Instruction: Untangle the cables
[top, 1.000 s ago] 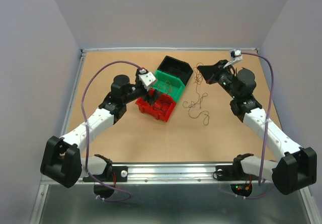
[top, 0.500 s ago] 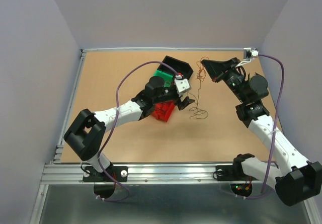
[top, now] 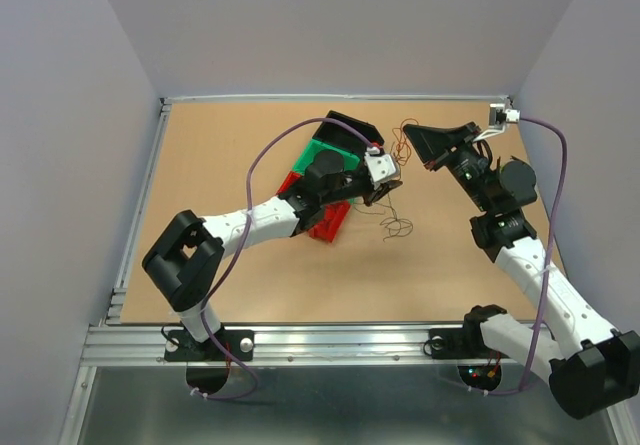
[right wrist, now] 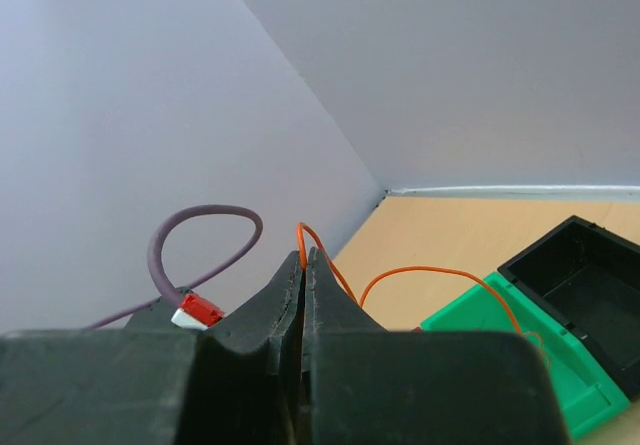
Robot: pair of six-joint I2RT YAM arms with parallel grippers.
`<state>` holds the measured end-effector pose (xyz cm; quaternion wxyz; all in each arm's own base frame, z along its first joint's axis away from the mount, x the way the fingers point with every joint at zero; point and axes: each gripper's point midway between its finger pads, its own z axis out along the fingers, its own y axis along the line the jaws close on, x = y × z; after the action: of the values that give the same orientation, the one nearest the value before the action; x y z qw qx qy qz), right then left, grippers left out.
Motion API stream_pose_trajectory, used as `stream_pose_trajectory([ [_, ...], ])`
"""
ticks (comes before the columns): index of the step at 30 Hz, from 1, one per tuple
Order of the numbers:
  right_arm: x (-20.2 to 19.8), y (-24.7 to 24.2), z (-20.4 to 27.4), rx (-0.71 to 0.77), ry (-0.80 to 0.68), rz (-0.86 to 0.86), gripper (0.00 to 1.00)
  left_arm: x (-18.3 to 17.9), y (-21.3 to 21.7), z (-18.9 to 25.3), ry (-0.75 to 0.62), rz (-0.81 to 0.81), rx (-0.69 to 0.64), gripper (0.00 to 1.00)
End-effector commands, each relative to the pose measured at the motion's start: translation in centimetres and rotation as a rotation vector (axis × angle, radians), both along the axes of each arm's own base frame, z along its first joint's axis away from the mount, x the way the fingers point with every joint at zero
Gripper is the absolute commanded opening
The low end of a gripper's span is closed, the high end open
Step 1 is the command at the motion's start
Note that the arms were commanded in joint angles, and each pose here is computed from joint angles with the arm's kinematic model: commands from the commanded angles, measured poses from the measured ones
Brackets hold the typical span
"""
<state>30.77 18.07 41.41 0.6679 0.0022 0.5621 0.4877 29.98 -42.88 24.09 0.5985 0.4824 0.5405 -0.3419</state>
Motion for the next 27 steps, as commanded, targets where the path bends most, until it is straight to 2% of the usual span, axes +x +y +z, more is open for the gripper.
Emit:
stream_pose_trajectory([
  [1,-1.3,0.0,1.9,0.055,-0.073,0.022,0.0,0.0,-1.2,4.2,-0.082,-0.012,-0.075,0.29],
  [5,-1.4,-0.3,2.6,0.069,-0.083,0.011,0.01,-0.5,-1.4,2.8,-0.06,-0.037,-0.045,0.0],
  [12,-2.1,-2.2,5.3,0.099,-0.126,-0.084,0.0,-1.3,-1.3,0.3,-0.015,-0.067,-0.025,0.0],
  [22,-3.4,-6.4,12.9,0.096,-0.218,-0.31,0.01,-0.6,-2.8,-8.5,0.116,-0.084,0.088,0.0],
  [27,-4.4,-7.9,14.7,0.1,-0.229,-0.372,0.01,-0.1,-3.0,-9.4,0.132,-0.072,0.107,0.0],
])
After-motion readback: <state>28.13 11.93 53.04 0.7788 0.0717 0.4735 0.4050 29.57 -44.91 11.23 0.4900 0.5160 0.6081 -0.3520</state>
